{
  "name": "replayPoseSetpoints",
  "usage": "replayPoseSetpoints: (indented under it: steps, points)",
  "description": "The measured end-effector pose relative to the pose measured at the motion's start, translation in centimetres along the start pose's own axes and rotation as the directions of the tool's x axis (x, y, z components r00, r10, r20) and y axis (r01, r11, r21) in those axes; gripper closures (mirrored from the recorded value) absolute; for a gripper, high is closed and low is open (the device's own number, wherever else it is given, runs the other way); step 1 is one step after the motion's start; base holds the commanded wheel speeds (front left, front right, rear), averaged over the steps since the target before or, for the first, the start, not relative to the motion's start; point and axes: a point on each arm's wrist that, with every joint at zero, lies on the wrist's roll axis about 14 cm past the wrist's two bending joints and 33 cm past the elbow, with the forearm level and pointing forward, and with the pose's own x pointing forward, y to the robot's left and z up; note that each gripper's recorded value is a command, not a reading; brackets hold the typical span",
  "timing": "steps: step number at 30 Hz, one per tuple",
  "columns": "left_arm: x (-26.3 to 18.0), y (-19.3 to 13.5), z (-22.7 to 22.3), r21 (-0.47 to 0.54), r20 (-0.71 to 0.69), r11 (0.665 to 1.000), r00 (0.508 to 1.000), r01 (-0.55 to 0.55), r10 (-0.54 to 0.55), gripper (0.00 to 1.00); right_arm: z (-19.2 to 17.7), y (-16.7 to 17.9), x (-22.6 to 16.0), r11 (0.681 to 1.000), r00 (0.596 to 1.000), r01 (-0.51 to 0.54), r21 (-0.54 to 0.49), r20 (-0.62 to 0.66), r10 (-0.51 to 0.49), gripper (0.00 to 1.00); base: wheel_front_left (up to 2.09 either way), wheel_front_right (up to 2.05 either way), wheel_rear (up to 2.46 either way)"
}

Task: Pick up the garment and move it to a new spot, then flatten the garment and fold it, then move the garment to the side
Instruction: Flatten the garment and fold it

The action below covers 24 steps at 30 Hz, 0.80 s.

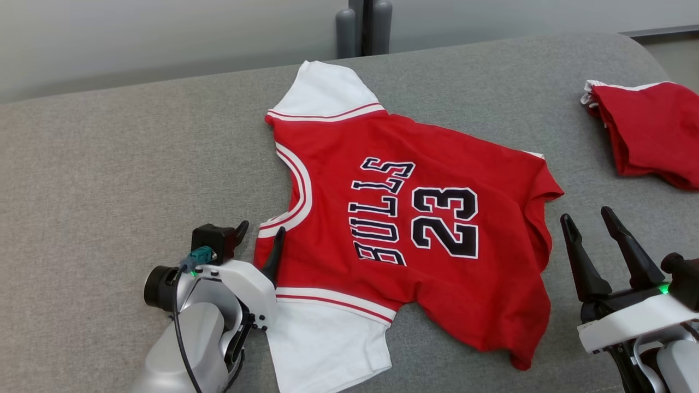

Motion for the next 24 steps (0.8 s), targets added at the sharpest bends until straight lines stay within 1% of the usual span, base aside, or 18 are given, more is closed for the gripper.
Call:
replayPoseSetpoints:
  steps: [1, 5, 8, 9, 10, 11, 16, 21, 24]
  points:
    - [0.2, -0.1, -0.1, -0.024, -0.008, 1.0, 1.0, 0.005, -0.005, 0.0, -0.1, -0.1, 0.0, 1.0, 1.0, 0.004, 0.001, -0.002, -0.004, 0.0, 0.0, 0.0, 0.0]
    - [0.9, -0.3, -1.2, -0.02, -0.086, 1.0, 0.996, 0.022, -0.023, 0.0, -0.3, -0.6, -0.1, 1.0, 1.0, 0.019, 0.001, -0.009, -0.019, 0.0, 0.0, 0.0, 0.0]
    - [1.1, -0.7, -1.7, -0.054, -0.122, 0.998, 0.991, 0.042, -0.048, 0.0, -0.3, -0.6, -0.1, 1.0, 1.0, 0.02, -0.001, -0.009, -0.02, 0.0, 0.0, 0.0, 0.0]
    - [1.2, -1.0, -1.8, -0.058, -0.133, 0.997, 0.989, 0.053, -0.06, 0.26, -0.3, -0.6, 0.0, 1.0, 1.0, 0.02, -0.002, -0.01, -0.02, 0.0, 0.0, 0.0, 0.0]
    - [1.2, -1.0, -1.8, -0.058, -0.133, 0.997, 0.989, 0.053, -0.06, 0.73, -0.3, -0.6, 0.0, 1.0, 1.0, 0.02, -0.002, -0.01, -0.02, 0.0, 0.0, 0.0, 0.0]
    - [1.3, -1.2, -1.8, -0.06, -0.138, 0.996, 0.988, 0.066, -0.073, 1.0, -0.3, -0.6, 0.0, 1.0, 1.0, 0.02, -0.002, -0.01, -0.02, 0.0, 0.0, 0.0, 0.0]
    - [1.6, -1.5, -1.2, -0.071, -0.121, 0.995, 0.989, 0.076, -0.084, 1.0, -0.4, -0.6, 0.1, 1.0, 1.0, 0.018, -0.006, -0.014, -0.018, 0.0, 0.0, 0.0, 0.0]
    - [1.9, 0.7, 0.9, -0.091, -0.046, 0.996, 0.999, -0.012, 0.008, 1.0, -0.4, -0.3, 0.3, 1.0, 1.0, 0.007, -0.012, -0.014, -0.007, 0.0, 0.0, 0.0, 0.0]
    - [1.6, 2.7, 2.0, -0.11, -0.013, 0.991, 0.997, -0.077, 0.076, 1.0, -0.3, -0.1, 0.4, 1.0, 1.0, 0.0, -0.019, -0.01, 0.0, 0.0, 0.0, 0.0, 0.0]
